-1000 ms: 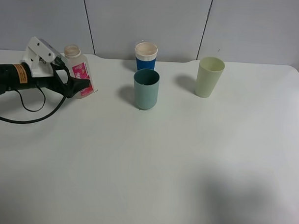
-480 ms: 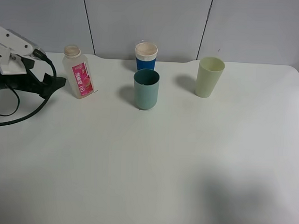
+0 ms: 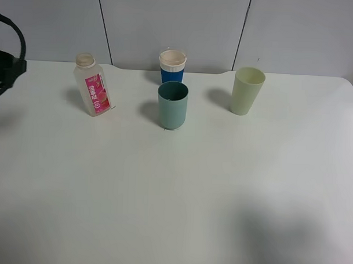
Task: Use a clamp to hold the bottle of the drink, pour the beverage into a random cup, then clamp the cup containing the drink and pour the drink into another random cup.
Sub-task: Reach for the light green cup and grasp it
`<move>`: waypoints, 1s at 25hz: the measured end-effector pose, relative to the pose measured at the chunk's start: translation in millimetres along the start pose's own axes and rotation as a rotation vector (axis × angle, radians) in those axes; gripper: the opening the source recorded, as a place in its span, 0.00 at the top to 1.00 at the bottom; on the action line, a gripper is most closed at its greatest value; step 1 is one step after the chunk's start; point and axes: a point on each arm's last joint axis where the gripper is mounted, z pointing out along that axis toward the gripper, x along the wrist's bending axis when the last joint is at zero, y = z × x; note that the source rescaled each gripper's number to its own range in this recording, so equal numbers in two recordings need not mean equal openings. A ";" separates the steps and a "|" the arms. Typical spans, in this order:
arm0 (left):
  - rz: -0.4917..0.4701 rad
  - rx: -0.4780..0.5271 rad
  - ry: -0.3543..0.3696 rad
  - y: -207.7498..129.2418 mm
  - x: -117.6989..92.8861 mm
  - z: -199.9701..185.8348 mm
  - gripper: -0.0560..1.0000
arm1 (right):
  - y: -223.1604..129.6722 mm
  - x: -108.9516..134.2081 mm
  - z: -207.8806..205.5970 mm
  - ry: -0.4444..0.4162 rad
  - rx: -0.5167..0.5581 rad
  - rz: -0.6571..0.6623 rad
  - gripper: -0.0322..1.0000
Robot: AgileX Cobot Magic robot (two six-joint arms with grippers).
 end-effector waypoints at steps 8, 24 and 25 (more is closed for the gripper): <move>-0.065 0.043 0.100 43.2 17.0 -83.6 0.02 | 0.0 0.0 0.0 0.000 0.000 0.000 0.00; -0.183 -0.078 0.097 37.0 9.0 -219.5 0.02 | 0.0 0.0 0.0 0.000 0.000 0.000 0.00; -0.185 -0.073 0.097 32.4 7.9 -225.6 0.02 | 0.0 0.0 0.0 0.000 0.000 0.000 0.00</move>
